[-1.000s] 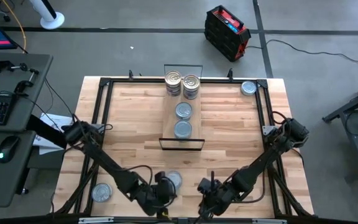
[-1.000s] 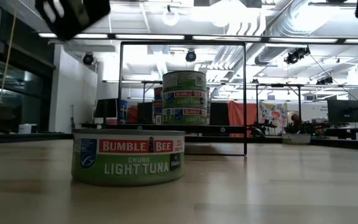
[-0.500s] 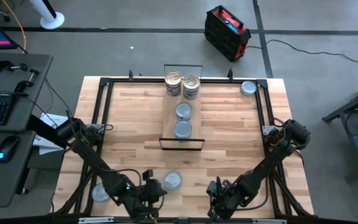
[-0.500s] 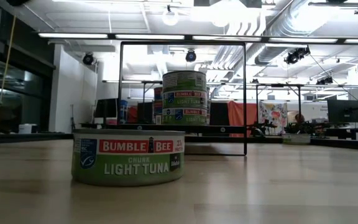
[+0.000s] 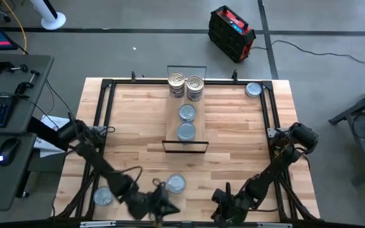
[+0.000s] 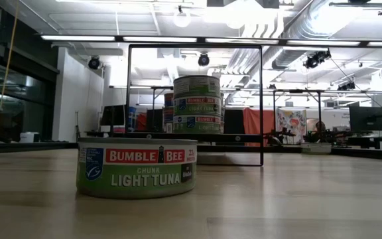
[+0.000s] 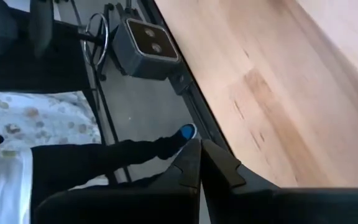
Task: Stack canned seafood by type on shelf
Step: Stack the green tuna can on top of the other green tuna cans on the shelf
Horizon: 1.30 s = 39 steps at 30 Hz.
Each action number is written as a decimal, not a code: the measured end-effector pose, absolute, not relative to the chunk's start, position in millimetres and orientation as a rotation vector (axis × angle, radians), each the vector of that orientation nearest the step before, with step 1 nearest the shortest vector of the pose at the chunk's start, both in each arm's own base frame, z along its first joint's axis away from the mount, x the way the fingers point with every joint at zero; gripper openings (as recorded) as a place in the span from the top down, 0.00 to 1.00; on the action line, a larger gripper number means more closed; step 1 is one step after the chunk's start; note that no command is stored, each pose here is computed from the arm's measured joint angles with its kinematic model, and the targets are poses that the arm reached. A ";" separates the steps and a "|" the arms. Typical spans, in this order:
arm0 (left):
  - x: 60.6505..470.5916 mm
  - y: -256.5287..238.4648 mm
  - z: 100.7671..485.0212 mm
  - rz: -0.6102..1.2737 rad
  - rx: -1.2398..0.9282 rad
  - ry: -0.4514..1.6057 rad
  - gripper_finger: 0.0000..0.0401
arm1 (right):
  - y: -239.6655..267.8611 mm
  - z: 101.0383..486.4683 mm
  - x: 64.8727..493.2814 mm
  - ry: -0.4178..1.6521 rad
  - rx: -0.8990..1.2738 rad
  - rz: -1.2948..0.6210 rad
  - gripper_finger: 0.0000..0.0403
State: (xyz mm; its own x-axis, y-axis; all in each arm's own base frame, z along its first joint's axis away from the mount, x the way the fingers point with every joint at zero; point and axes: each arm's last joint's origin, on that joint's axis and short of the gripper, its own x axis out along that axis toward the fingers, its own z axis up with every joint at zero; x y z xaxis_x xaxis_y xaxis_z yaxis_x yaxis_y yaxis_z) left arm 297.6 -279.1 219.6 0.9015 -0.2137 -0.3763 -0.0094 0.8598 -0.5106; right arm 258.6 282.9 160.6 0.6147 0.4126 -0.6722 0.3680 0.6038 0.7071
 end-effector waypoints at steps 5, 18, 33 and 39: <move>326.5 -241.3 212.6 -0.137 -0.616 0.362 1.00 | 280.3 163.3 264.3 0.924 0.921 0.056 1.00; 302.5 -239.2 224.0 -0.300 -0.525 0.534 1.00 | 292.7 163.5 247.9 0.954 0.875 0.092 1.00; 214.3 -241.0 152.6 -0.053 -0.623 0.593 1.00 | 281.4 162.3 258.6 0.914 0.726 0.110 1.00; 244.9 -221.1 161.6 -0.024 -0.450 0.586 1.00 | 271.0 158.3 263.7 0.944 0.694 0.059 1.00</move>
State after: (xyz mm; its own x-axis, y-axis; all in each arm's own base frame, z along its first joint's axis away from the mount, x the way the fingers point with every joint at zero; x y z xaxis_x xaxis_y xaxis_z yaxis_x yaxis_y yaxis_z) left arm 244.9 -221.1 161.6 0.8358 -0.1475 -0.5288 -0.1044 0.9029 -0.4170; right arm 263.7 271.0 158.3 0.6020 0.3379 -0.7235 0.2457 0.7837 0.5704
